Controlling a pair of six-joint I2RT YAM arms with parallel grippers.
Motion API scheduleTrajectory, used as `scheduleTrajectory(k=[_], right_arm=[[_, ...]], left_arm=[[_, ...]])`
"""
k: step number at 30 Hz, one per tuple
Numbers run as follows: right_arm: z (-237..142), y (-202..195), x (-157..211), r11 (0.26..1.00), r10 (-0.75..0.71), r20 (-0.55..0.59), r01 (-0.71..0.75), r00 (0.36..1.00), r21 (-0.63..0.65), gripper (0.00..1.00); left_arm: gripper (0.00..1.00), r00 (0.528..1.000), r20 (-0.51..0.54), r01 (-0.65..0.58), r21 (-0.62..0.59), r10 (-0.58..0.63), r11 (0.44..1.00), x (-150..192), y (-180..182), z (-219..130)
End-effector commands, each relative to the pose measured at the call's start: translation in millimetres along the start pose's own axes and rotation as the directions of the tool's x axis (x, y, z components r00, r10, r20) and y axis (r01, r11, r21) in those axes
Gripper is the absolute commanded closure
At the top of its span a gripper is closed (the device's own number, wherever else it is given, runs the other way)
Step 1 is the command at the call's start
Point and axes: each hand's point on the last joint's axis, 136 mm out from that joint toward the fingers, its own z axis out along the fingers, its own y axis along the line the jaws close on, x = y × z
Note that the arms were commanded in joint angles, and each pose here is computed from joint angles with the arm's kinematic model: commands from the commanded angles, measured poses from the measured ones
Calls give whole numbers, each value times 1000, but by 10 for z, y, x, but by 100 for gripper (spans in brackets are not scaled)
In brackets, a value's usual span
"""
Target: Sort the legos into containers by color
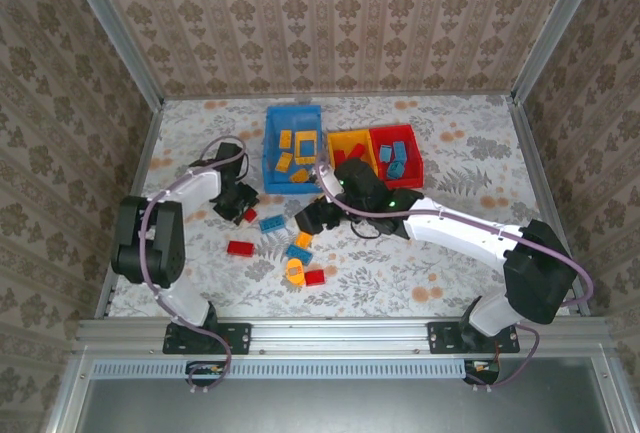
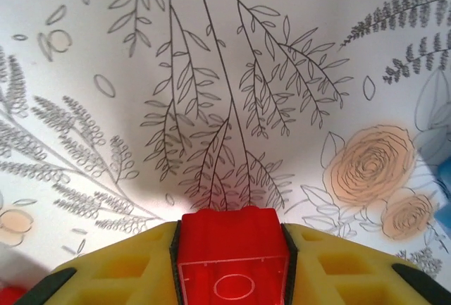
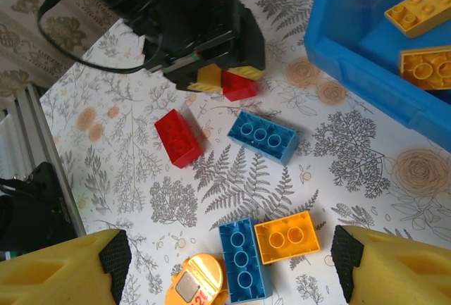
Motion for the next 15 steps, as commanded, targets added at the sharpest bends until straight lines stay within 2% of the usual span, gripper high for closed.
scheduleTrajectory(k=[1, 4, 7, 10, 15], right_arm=[[-133, -100, -195, 999, 38, 78, -40, 996, 27, 22], [-280, -254, -292, 994, 70, 121, -79, 990, 70, 22], [-569, -497, -465, 979, 135, 219, -163, 966, 119, 22], [-868, -816, -566, 939, 186, 306, -260, 934, 224, 23], [-1245, -1301, -538, 820, 295, 398, -444, 869, 361, 24]], left_arm=[[63, 999, 33, -18, -4, 18, 1000, 38, 75, -137], [63, 994, 77, -78, 20, 77, 997, 73, -7, -374], [63, 967, 142, -224, 68, 213, 972, 133, -324, -711], [63, 907, 192, -399, 110, 375, 910, 279, -782, -970], [63, 768, 266, -635, 189, 583, 749, 683, -1658, -1176]])
